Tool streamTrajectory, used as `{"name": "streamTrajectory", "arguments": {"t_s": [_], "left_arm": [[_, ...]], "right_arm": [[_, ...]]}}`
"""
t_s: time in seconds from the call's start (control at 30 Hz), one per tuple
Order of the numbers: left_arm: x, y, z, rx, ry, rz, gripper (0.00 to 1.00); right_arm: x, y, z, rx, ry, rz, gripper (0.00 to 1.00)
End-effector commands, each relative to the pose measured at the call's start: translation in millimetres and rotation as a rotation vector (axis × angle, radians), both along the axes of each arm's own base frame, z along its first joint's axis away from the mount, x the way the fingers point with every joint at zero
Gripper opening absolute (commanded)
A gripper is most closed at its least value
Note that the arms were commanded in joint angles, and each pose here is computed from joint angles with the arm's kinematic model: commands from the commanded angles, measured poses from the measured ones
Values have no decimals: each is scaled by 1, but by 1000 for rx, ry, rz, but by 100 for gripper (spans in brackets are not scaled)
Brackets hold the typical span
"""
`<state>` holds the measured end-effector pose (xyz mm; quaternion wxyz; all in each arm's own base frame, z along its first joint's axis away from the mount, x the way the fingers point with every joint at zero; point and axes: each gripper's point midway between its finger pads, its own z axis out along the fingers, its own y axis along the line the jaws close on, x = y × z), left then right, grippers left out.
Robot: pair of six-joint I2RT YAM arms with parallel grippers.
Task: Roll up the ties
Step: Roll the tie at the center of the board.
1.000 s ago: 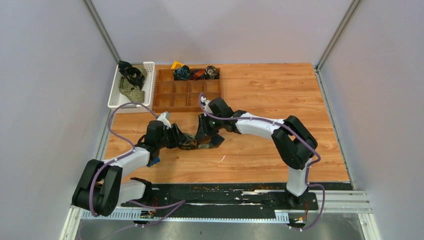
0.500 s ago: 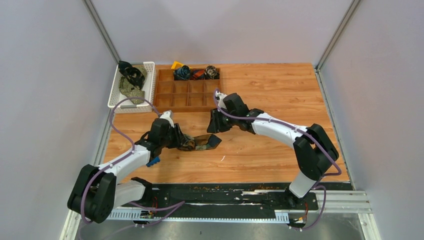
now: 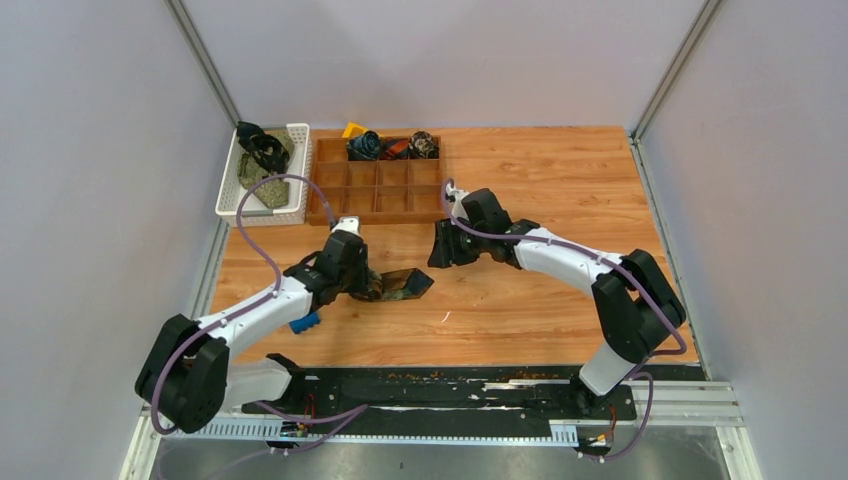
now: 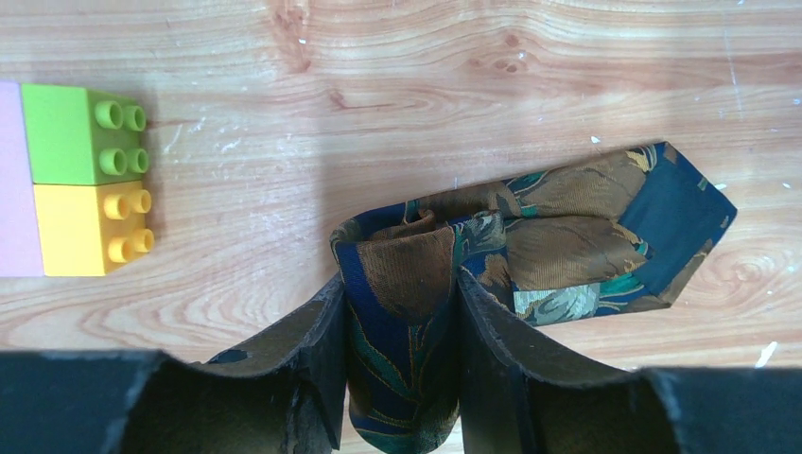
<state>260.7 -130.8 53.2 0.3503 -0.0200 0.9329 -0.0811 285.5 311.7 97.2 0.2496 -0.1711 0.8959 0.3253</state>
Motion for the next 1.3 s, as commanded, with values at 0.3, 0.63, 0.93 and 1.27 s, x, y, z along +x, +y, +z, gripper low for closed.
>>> {"name": "streamTrajectory", "arguments": {"t_s": [0.3,0.63,0.93,1.27], "left_arm": [[0,23,7,403,12,37,48],[5,8,14,568,-4,-5,50],[8,-28,8,689,-1,-110,53],[5,-62,-6,726,16,-172,58]], "right_arm": [[10,-13,19,60,-52,-18,51],[14,-21,19,62,-48,-39,52],[20,-35,19,63,-50,-79,52],[25,-44,17,72,-38,-115,52]]}}
